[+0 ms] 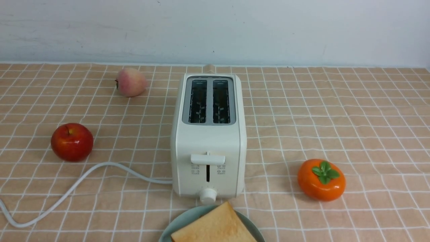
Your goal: Take toasted bread from bread machine on light coffee tablecloth place on plate.
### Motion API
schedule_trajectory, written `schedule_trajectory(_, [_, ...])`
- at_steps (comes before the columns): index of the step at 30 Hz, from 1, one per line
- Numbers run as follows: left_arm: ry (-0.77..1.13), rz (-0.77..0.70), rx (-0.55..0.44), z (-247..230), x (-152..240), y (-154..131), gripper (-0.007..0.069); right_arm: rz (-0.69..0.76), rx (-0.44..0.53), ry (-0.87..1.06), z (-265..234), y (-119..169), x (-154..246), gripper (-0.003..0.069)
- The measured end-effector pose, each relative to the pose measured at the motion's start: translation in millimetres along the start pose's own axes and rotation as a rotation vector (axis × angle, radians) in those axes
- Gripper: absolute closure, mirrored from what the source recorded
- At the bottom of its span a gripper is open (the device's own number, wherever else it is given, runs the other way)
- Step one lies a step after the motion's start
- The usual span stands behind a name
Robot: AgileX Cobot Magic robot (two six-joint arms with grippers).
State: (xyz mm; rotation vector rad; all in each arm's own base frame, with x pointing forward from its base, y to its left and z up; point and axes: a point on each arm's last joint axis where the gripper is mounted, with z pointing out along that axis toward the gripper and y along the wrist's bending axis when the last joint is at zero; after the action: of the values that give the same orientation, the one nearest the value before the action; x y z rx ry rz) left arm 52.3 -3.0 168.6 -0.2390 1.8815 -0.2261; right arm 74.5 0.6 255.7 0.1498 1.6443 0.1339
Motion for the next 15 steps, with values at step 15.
schedule_trajectory(15, [0.001, 0.000, 0.000, 0.0, 0.1, 0.0, 0.0609, -0.008, 0.077, 0.165, -10.0, -17.4, 76.5, 0.0524])
